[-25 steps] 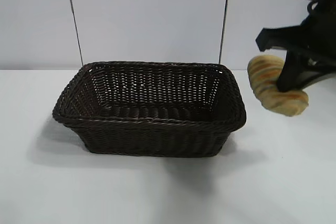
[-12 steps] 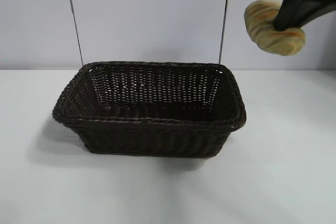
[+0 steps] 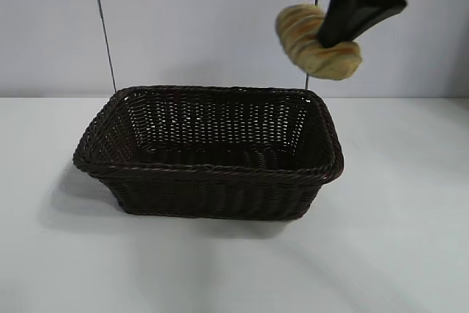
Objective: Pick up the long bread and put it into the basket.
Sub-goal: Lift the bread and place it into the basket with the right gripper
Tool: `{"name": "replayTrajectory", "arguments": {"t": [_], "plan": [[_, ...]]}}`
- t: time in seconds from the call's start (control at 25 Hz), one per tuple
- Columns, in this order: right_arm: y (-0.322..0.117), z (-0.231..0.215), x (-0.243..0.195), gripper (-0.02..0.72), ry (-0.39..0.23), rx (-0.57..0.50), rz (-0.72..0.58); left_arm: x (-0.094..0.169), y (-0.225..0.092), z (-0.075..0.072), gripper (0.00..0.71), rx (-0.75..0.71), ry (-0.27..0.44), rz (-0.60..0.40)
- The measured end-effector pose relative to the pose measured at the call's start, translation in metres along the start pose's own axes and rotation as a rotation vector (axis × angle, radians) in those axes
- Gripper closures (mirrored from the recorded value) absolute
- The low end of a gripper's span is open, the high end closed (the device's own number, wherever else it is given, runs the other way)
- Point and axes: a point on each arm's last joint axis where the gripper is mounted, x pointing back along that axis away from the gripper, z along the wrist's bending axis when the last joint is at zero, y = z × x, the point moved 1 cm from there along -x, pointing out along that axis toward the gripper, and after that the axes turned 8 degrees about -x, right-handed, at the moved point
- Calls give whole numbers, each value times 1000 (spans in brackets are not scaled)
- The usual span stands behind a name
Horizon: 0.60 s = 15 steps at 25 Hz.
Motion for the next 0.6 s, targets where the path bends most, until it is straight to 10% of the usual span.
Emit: {"name": "replayTrajectory", "arguments": {"t": [0.44,0.6], "plan": [[-10,-1,-85,659,18,134,64,0,0,0,19,0,-1,0],[-8,-1,-83,544,15,135,57,0,0,0,19,0,-1,0]]}}
